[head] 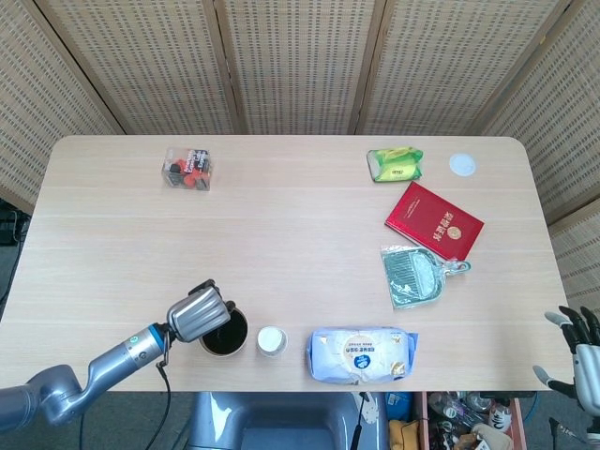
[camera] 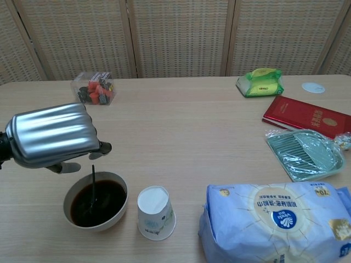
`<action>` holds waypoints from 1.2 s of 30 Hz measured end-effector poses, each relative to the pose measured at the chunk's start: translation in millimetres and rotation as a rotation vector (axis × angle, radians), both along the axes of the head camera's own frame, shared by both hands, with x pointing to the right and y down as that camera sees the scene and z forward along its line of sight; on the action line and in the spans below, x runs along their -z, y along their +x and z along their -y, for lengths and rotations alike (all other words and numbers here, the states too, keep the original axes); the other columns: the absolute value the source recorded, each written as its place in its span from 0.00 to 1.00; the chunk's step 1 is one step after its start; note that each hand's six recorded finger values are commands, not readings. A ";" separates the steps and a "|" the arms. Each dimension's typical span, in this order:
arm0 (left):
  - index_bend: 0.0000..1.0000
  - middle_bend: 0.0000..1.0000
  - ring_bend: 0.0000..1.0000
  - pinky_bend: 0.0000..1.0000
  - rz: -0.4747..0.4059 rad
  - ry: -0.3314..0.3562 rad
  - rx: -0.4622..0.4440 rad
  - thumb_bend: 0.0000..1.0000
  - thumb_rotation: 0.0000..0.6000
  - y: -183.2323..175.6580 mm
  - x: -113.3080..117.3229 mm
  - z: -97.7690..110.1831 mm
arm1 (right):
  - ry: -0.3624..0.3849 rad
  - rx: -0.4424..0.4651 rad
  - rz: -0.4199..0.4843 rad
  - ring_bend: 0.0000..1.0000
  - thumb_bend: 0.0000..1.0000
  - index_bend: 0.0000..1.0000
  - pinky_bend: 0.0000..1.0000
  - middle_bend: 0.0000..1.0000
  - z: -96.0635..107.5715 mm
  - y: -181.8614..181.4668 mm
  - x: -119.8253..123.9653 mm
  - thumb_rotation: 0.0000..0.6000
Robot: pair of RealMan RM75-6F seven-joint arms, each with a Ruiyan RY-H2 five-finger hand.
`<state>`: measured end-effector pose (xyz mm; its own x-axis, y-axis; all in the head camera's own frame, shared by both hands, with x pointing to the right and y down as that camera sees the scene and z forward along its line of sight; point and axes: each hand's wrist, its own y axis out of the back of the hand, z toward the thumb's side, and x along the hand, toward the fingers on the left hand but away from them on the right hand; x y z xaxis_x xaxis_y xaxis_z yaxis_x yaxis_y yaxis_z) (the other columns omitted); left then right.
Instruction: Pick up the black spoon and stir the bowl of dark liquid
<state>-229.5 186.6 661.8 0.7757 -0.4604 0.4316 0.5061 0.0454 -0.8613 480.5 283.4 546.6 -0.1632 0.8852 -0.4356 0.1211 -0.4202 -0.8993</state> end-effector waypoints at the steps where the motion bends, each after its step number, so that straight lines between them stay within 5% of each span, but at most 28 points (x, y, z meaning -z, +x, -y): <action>1: 0.53 0.87 0.79 0.78 -0.013 -0.003 0.023 0.22 1.00 -2.2 3.6 1.9 | -0.002 0.005 0.000 0.07 0.18 0.26 0.19 0.23 0.8 -0.7 -0.5 1.00; 11: 0.47 0.85 0.77 0.78 -0.109 -0.016 0.320 0.22 1.00 -41.4 42.2 22.7 | 0.000 0.045 0.014 0.07 0.18 0.26 0.19 0.23 11.6 -10.5 -4.1 1.00; 17: 0.47 0.84 0.76 0.77 -0.175 -0.005 0.568 0.22 1.00 -95.1 65.7 36.4 | -0.003 0.074 0.024 0.07 0.18 0.26 0.19 0.23 18.7 -19.6 -8.3 1.00; 24: 0.44 0.72 0.65 0.72 -0.289 -0.102 0.824 0.22 1.00 -147.6 74.2 30.6 | -0.009 0.100 0.028 0.07 0.18 0.26 0.19 0.22 24.3 -27.9 -11.2 1.00; 29: 0.31 0.51 0.43 0.51 -0.397 -0.169 1.007 0.22 1.00 -183.6 81.4 15.1 | -0.015 0.122 0.032 0.03 0.18 0.26 0.12 0.20 29.4 -35.5 -14.6 1.00; 33: 0.18 0.20 0.14 0.12 -0.447 -0.177 1.125 0.22 1.00 -212.4 90.6 -5.1 | -0.023 0.134 0.033 0.00 0.18 0.26 0.05 0.16 31.3 -39.8 -17.6 1.00; 36: 0.16 0.11 0.05 0.00 -0.447 -0.191 1.157 0.22 1.00 -222.2 92.9 -15.6 | -0.031 0.142 0.031 0.00 0.18 0.26 0.01 0.13 32.4 -42.9 -19.8 1.00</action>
